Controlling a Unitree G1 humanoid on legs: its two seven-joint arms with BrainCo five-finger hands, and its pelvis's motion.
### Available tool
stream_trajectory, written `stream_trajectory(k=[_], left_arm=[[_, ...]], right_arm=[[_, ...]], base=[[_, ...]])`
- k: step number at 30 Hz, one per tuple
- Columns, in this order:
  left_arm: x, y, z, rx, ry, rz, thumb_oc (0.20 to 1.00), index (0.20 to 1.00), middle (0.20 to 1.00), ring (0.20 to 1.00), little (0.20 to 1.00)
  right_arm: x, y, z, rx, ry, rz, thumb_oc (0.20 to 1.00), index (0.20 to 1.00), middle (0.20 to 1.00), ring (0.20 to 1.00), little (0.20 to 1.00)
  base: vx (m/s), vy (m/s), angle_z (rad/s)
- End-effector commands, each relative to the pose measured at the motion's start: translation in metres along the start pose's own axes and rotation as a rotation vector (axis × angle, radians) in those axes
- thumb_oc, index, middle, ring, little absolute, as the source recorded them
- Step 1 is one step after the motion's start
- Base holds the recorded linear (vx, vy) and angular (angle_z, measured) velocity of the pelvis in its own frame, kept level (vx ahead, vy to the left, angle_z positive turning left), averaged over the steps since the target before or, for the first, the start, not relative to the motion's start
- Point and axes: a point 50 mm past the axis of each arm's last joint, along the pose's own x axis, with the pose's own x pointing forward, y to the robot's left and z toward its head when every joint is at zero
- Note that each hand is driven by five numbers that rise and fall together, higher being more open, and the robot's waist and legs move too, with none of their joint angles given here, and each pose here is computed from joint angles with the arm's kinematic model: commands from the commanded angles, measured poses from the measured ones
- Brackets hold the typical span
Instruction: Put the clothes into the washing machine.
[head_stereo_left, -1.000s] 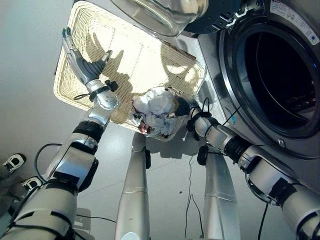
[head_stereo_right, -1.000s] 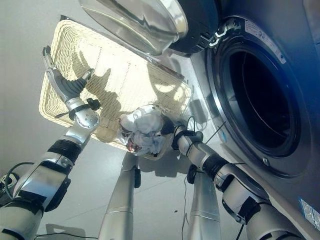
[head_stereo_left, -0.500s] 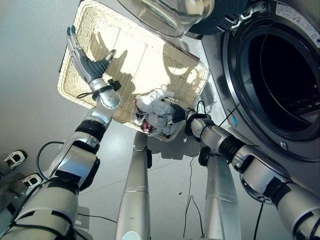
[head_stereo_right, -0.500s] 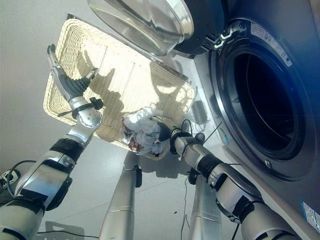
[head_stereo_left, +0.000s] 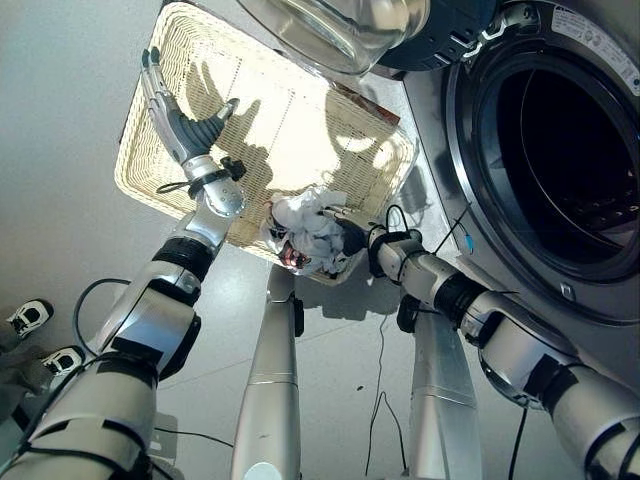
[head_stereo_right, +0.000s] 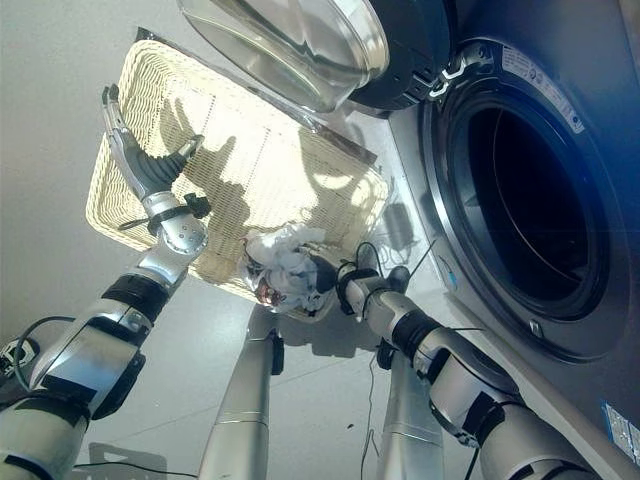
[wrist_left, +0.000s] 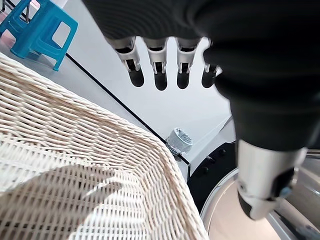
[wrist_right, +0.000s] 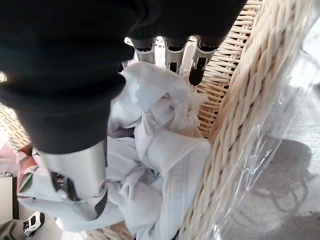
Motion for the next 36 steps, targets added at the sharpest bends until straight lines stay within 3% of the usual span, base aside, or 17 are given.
stream_trajectory(k=[1,13,14,15,26,36], left_arm=[[0.015,0.001,0.013,-0.048,-0.008,0.099,1.0,1.0,1.0,1.0,1.0],[0.014,-0.003,0.023,-0.082,-0.037,0.123,1.0,1.0,1.0,1.0,1.0],[0.014,-0.004,0.025,-0.09,-0.043,0.128,1.0,1.0,1.0,1.0,1.0],[0.014,-0.004,0.026,-0.093,-0.047,0.13,1.0,1.0,1.0,1.0,1.0],[0.008,-0.006,0.031,-0.116,-0.067,0.136,1.0,1.0,1.0,1.0,1.0],[0.007,-0.005,0.03,-0.114,-0.065,0.13,1.0,1.0,1.0,1.0,1.0]], right_arm=[[-0.001,0.037,0.028,-0.05,-0.105,0.099,1.0,1.0,1.0,1.0,1.0],[-0.001,0.042,0.019,-0.172,0.011,0.006,1.0,1.0,1.0,1.0,1.0],[-0.001,0.04,0.02,-0.174,0.02,-0.022,0.376,0.376,0.376,0.376,0.376],[0.0,0.039,0.019,-0.177,0.02,-0.034,0.2,0.2,0.2,0.2,0.2],[0.0,0.019,0.031,-0.202,-0.051,-0.207,0.2,0.2,0.2,0.2,0.2],[-0.002,0.019,0.043,-0.166,-0.147,-0.208,0.2,0.2,0.2,0.2,0.2]], base=[[0.0,0.0,0.0],[0.0,0.0,0.0],[0.0,0.0,0.0],[0.0,0.0,0.0],[0.0,0.0,0.0],[0.0,0.0,0.0]])
